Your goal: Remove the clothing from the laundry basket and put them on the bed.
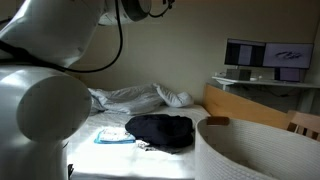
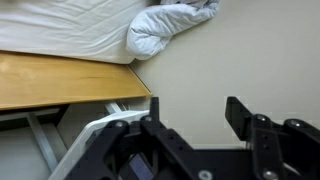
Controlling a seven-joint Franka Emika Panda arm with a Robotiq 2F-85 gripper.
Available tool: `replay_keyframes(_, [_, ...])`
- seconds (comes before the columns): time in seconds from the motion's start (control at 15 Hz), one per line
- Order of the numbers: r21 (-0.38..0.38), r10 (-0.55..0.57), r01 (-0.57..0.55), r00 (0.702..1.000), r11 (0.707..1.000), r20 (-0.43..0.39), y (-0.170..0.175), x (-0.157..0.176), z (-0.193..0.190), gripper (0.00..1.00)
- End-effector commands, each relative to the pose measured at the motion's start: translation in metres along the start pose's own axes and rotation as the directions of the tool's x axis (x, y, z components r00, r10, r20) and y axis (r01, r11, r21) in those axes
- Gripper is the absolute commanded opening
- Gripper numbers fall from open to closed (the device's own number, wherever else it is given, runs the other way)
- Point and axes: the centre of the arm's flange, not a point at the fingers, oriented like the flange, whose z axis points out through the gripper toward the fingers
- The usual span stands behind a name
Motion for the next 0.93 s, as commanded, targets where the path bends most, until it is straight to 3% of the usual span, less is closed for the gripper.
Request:
replay_keyframes(0.0, [-0.016,0.015,-0.015,1.0,1.0,0.016,-0.019,0.024,-0.011,0.99])
replay_keyframes(0.33, [-0.232,0.059,-0.007,0.974,0.973,0.218,0.025,0.031,0.0,1.0])
replay_keyframes(0.47, [-0.301,0.105,-0.011,0.948,0.954,0.299,0.048,0.036,0.004,1.0])
replay_keyframes(0.53, [-0.252,0.081,-0.021,0.97,0.967,0.229,0.06,-0.004,0.004,1.0])
replay_keyframes(0.87, [-0.257,0.085,-0.021,0.967,0.966,0.24,0.063,-0.004,0.005,1.0])
